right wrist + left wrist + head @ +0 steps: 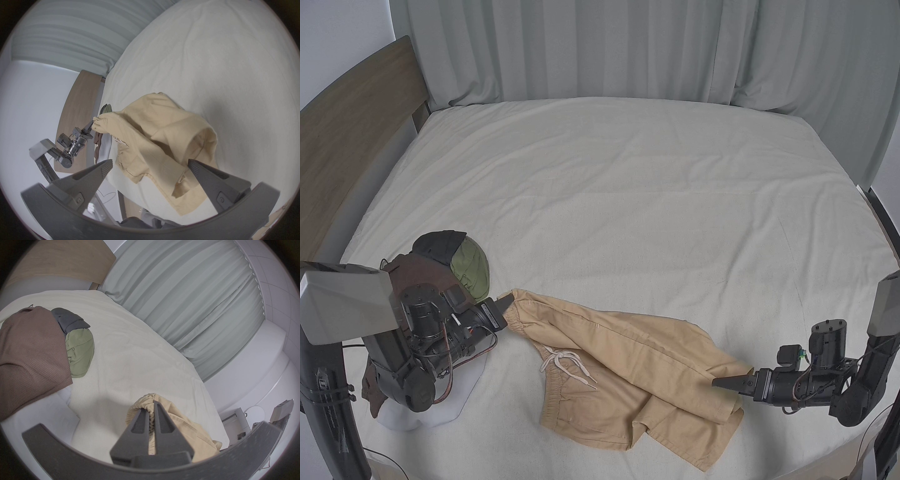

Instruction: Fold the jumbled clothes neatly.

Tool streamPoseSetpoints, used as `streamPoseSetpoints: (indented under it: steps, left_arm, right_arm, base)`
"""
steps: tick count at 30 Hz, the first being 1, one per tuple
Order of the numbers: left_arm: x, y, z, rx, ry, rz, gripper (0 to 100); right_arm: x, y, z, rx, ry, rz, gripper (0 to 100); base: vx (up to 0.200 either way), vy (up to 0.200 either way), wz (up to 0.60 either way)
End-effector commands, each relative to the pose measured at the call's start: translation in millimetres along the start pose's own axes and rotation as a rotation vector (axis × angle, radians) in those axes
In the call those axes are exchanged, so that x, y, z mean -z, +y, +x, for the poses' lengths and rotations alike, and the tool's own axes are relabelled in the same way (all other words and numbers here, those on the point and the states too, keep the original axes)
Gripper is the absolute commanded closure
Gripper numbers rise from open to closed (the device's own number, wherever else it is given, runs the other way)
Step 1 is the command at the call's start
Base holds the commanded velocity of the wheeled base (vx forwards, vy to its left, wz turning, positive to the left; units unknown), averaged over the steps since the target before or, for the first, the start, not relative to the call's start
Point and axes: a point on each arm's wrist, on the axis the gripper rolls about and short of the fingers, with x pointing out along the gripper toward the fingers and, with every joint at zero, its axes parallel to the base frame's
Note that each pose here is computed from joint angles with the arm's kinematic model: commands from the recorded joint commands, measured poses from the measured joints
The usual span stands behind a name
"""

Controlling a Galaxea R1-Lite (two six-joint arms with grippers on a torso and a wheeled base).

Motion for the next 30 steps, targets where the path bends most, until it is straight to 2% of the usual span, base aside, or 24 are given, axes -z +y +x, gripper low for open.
streamPoseSetpoints:
  steps: [1, 5, 6, 14, 18, 22, 30]
  left_arm:
    - [0, 1, 1, -0.001, -0.002, 0.0, 100]
    - [0, 1, 1, -0.001, -0.002, 0.0, 100]
    - [0, 1, 1, -0.002, 0.0, -0.001, 100]
    - [0, 1, 1, -0.002, 0.0, -0.001, 100]
    - [0, 1, 1, -0.002, 0.0, -0.001, 100]
    - [0, 1, 1, -0.002, 0.0, -0.001, 100]
    - [0, 1, 1, -0.002, 0.0, -0.001, 100]
  right_arm:
    - [-1, -13, -6, 0.043, -0.012, -0.024, 0]
    - [1, -18, -8, 0.062, -0.007, -0.043, 0]
    - [9, -22, -14, 0.084, 0.018, -0.08, 0]
    - [18, -14, -12, 0.057, 0.064, -0.138, 0]
    - [17, -11, -10, 0.042, 0.061, -0.149, 0]
    - [13, -7, -8, 0.012, 0.015, -0.181, 0]
    - [11, 2, -5, -0.033, -0.016, -0.143, 0]
  base:
    - [0.0, 0.0, 0.0]
    - [0.0, 0.0, 0.0]
    - [0.0, 0.0, 0.0]
    - [0.0, 0.0, 0.0]
    - [0.0, 0.0, 0.0]
    - [0.0, 0.0, 0.0]
    - [0.0, 0.0, 0.0]
